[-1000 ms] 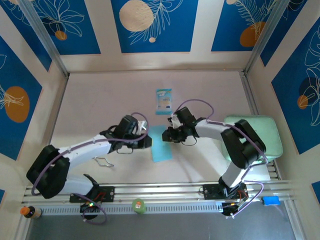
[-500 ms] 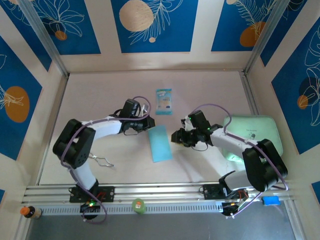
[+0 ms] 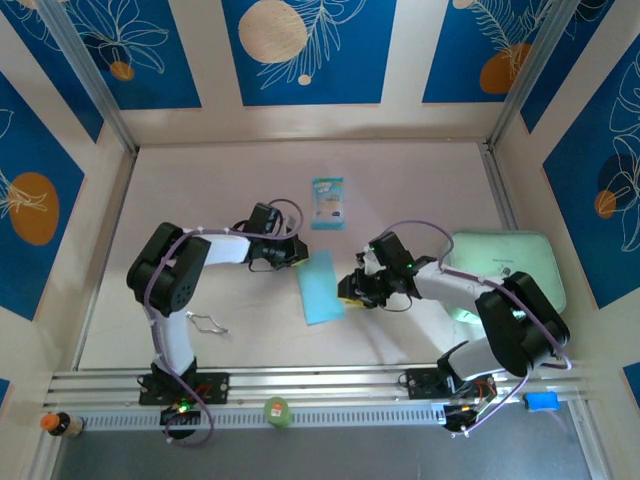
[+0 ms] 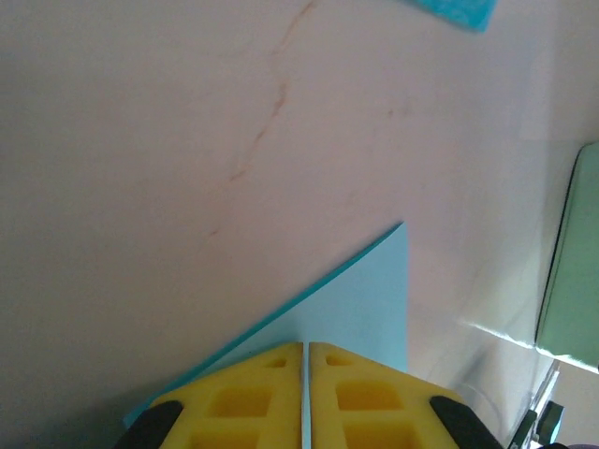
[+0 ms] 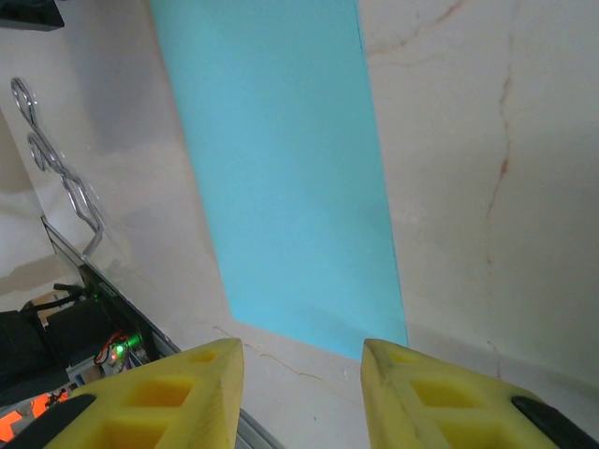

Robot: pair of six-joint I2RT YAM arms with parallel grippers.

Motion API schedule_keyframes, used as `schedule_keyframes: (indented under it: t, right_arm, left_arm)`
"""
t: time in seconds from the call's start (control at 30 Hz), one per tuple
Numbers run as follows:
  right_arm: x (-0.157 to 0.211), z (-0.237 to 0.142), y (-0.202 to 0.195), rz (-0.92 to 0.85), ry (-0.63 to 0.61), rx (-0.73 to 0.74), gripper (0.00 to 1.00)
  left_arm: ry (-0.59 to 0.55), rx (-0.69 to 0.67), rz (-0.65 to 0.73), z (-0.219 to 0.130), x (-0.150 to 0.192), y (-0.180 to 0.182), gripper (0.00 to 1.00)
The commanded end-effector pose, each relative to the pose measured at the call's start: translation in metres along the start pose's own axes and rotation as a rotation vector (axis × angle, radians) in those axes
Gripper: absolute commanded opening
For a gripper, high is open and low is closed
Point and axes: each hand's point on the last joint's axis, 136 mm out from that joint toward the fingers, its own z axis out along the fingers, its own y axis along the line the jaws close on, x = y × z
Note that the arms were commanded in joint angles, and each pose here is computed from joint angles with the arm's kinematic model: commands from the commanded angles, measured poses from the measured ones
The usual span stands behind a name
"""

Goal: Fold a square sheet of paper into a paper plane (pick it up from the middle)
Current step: Fold the triangle a second time at the center of the table.

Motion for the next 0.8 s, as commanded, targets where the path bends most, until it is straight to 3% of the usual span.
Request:
schedule_keyframes:
  t: [0.0,0.23,0.77]
  right_arm:
    - [0.013,0.007,-0.005,0.032,0.059,0.005,0.39]
    - [0.021,0.015,-0.014,0.061,0.101,0.036,0.42]
    - [0.022,0.024,-0.021,0.092,0.130,0.063,0.43]
  left_arm:
    - [0.018,-0.002,0.015,0.004,0.008,0.015,0.11]
    - [0.036,-0.031,-0.008,0.005,0.023,0.036,0.11]
    - [0.033,-0.016,-0.016,0.005,0.022,0.034,0.11]
